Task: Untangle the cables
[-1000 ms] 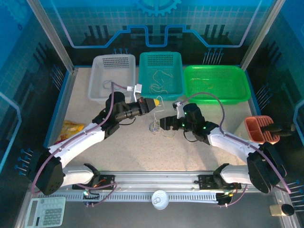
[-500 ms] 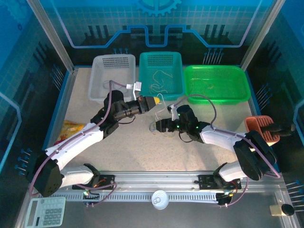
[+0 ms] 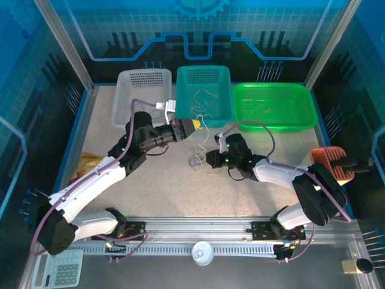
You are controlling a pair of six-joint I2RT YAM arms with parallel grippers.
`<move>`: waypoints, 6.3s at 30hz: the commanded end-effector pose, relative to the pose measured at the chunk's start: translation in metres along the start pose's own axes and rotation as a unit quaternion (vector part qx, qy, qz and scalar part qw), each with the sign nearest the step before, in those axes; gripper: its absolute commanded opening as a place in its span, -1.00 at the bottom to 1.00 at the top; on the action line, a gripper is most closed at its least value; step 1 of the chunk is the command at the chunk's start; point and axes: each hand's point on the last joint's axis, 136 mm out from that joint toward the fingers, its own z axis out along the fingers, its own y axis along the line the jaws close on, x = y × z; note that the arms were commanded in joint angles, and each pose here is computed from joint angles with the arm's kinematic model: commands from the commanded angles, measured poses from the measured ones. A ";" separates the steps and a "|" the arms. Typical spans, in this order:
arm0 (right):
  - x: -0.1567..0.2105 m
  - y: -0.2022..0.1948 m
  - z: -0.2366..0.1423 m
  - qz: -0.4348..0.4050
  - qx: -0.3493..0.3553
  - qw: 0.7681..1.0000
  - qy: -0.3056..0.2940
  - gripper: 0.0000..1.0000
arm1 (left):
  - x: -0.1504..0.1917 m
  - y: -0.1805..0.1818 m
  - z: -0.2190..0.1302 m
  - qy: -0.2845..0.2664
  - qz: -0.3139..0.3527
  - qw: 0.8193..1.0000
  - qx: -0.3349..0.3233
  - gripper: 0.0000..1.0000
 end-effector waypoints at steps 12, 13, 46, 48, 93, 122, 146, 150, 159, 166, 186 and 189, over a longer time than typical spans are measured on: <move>0.003 -0.030 -0.005 0.035 0.018 0.999 -0.015 -1.00 | -0.093 -0.124 -0.051 -0.113 0.135 0.982 0.072 -1.00; 0.004 -0.031 -0.004 0.036 0.018 0.999 -0.014 -1.00 | -0.100 -0.132 -0.055 -0.122 0.143 0.979 0.076 -1.00; -0.026 0.004 -0.017 0.008 -0.032 0.998 -0.050 -0.69 | -0.149 -0.187 -0.019 -0.134 0.108 0.969 0.179 -1.00; -0.027 0.009 -0.017 -0.002 -0.041 0.998 -0.052 -0.45 | -0.151 -0.196 -0.017 -0.135 0.112 0.966 0.189 -1.00; -0.088 0.076 -0.089 -0.128 -0.060 0.981 -0.135 0.59 | -0.142 -0.200 -0.003 -0.117 0.117 0.969 0.185 -1.00; -0.088 0.075 -0.067 -0.139 -0.047 0.982 -0.117 -0.70 | -0.142 -0.198 -0.005 -0.124 0.120 0.969 0.180 -1.00; -0.089 0.069 -0.104 -0.141 -0.096 0.975 -0.144 0.64 | -0.159 -0.178 -0.035 -0.169 0.163 0.966 0.110 -1.00; -0.093 0.089 -0.097 -0.167 -0.130 0.968 -0.132 0.72 | -0.157 -0.182 -0.036 -0.164 0.158 0.966 0.118 -1.00; -0.092 0.124 -0.065 -0.203 -0.149 0.961 -0.112 0.76 | -0.156 -0.192 -0.039 -0.163 0.145 0.965 0.144 -1.00; -0.095 0.099 -0.036 -0.186 -0.112 0.971 -0.103 0.05 | -0.158 -0.197 -0.041 -0.166 0.142 0.964 0.152 -1.00; -0.040 -0.008 -0.030 -0.086 -0.013 0.993 -0.084 -1.00 | -0.220 -0.212 -0.041 -0.245 0.217 0.937 0.121 -1.00; -0.044 -0.010 -0.034 -0.077 -0.007 0.993 -0.092 -1.00 | -0.241 -0.207 -0.030 -0.258 0.229 0.932 0.114 -1.00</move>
